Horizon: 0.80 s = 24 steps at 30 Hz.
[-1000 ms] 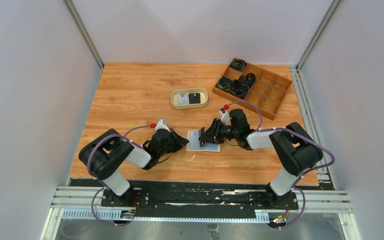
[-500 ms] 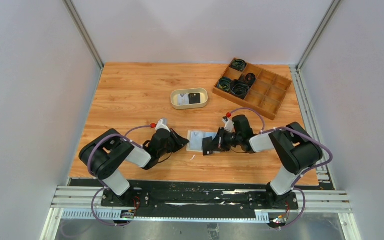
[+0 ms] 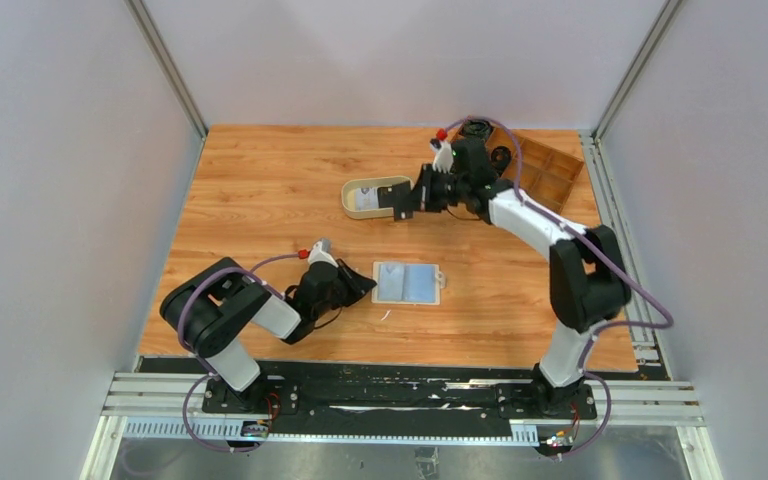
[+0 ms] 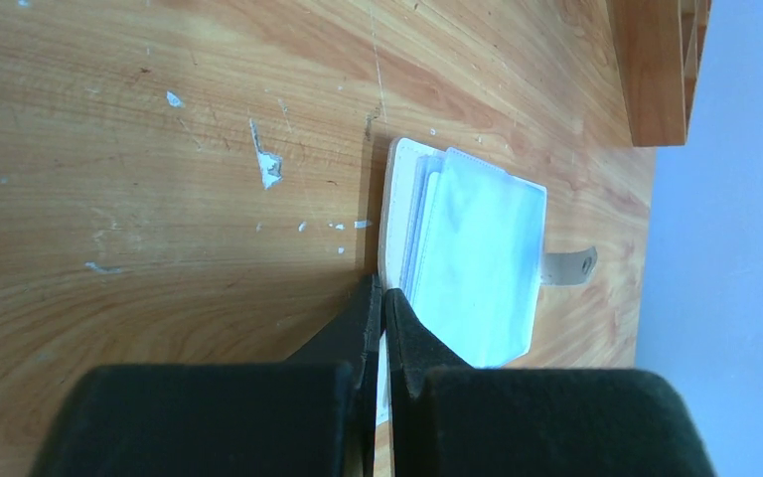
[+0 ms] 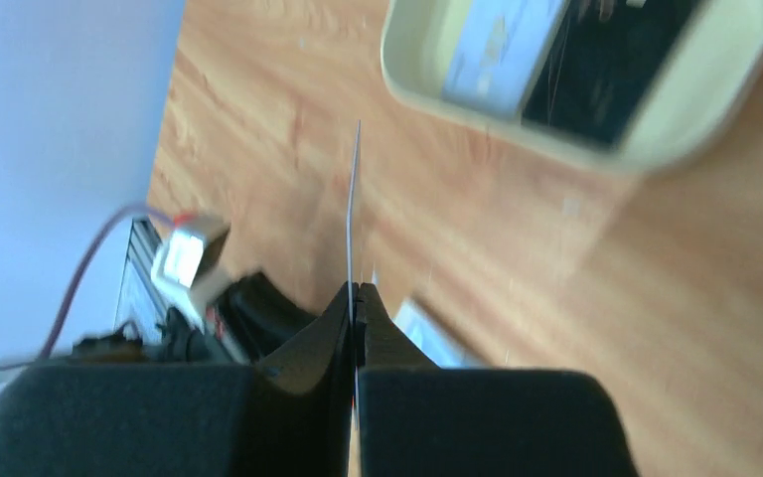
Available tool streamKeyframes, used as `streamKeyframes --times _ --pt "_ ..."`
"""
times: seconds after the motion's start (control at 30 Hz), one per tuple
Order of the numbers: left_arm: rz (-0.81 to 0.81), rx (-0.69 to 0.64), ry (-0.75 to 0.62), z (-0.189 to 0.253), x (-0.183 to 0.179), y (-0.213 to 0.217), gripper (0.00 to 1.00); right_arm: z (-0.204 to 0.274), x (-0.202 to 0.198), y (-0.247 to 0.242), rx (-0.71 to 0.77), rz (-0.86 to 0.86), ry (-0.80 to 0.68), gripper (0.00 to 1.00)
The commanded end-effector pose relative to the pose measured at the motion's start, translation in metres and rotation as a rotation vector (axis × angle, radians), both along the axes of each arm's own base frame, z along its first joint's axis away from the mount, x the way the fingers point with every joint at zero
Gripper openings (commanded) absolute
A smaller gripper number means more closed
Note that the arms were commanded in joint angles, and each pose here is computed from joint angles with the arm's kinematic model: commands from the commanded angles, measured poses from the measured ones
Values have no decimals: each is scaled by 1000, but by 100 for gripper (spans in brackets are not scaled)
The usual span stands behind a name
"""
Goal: Take the credit cards out of the card holder
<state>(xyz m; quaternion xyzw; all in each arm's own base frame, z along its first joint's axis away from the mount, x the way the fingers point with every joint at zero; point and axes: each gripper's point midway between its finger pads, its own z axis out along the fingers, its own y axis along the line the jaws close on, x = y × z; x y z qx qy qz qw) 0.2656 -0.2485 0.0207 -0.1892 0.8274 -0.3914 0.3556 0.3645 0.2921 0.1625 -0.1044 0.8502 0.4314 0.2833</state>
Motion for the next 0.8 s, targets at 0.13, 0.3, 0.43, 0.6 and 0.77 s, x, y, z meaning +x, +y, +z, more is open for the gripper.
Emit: streamKeyframes --times 0.13,0.3,0.43,0.6,0.77 --pt "54 92 7 -7 -6 24 0 -20 104 24 -45 -78 83 0" --pt "43 114 -28 6 -3 25 0 -42 144 39 -62 -75 98 0" --pt "44 118 -43 12 -3 27 0 -58 151 39 -84 -90 102 0" --pt "46 121 -50 14 -4 28 0 -76 149 34 -113 -92 116 0" --pt "50 117 -49 14 -5 30 0 -95 140 31 -137 -78 151 0"
